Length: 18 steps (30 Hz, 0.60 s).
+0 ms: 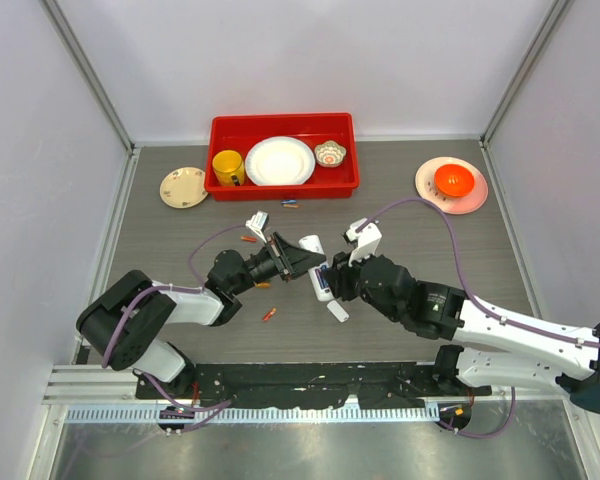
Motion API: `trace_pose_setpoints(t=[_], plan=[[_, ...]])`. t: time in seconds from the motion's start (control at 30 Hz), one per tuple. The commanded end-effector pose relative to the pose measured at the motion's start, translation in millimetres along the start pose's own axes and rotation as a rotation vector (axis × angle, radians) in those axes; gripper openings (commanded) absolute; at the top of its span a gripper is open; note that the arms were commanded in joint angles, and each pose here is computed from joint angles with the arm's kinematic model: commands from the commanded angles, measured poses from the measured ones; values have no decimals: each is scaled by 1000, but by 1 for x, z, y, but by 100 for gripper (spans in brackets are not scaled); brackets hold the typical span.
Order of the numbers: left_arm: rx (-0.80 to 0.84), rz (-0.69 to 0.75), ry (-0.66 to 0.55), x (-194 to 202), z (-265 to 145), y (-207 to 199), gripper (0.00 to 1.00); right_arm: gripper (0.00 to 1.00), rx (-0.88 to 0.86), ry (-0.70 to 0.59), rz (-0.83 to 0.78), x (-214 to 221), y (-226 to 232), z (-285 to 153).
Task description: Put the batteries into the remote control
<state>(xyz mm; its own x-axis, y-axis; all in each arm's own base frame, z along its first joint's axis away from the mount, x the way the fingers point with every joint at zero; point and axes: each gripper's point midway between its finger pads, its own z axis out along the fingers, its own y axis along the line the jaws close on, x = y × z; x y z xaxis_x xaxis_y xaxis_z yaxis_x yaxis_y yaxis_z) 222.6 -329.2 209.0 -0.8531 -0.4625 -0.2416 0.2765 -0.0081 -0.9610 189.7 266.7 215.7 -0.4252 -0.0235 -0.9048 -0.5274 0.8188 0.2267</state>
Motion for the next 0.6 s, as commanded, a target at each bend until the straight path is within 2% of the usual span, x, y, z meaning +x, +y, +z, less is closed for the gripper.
trace_pose_setpoints(t=[0.0,0.47,0.57], plan=[[160,58,-19,-6,1,-42,0,35,18,-78,25,-30,-1,-10],[167,54,-7,-3,3,-41,0,43,-72,-120,64,-45,13,-20],[170,56,-9,-3,2,-42,0,44,-74,-172,108,-57,11,-28]])
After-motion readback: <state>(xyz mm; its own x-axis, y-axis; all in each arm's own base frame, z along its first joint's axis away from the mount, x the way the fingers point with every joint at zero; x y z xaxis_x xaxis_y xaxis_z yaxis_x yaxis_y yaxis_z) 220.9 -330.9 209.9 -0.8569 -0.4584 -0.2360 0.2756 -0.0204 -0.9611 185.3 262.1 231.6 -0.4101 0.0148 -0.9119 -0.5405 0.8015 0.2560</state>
